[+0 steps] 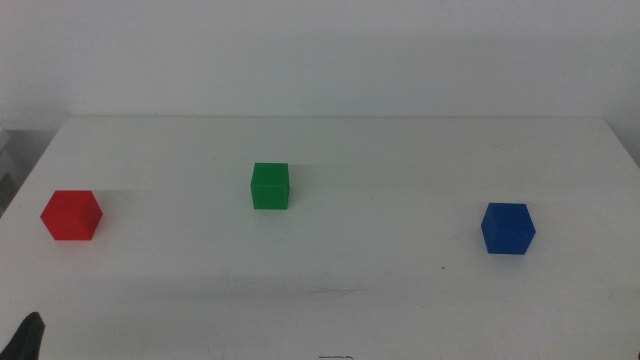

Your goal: Stack red cubes first, then green, then blue cubes in a specific spot.

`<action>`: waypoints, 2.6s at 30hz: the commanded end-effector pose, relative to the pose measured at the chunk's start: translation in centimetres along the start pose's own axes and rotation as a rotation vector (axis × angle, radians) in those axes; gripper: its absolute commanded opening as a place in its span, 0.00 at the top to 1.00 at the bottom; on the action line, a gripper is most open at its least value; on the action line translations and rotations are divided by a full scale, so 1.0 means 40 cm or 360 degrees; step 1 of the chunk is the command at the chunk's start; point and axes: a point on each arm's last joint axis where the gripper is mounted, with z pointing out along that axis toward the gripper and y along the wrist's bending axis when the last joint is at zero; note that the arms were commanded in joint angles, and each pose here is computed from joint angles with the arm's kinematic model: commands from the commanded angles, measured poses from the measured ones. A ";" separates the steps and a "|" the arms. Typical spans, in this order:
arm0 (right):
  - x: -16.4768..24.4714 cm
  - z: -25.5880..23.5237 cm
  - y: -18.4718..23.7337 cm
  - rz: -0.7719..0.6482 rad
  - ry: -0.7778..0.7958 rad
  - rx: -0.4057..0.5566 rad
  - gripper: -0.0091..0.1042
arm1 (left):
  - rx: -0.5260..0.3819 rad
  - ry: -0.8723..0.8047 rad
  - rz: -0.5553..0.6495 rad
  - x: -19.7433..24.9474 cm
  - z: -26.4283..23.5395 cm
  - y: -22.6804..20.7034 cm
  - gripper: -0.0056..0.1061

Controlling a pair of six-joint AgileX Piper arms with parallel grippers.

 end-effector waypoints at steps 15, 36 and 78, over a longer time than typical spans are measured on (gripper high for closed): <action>-0.031 -0.007 -0.002 -0.0047 -0.0157 0.0018 0.20 | -0.0262 -0.0172 -0.0034 -0.027 -0.007 0.023 0.11; -0.031 -0.007 -0.002 -0.0047 -0.0157 0.0018 0.20 | -0.0376 0.0667 -0.0167 -0.363 0.109 0.087 0.11; -0.031 -0.007 -0.002 -0.0047 -0.0157 0.0018 0.20 | 0.0069 0.1649 0.0159 -0.473 0.578 0.171 0.11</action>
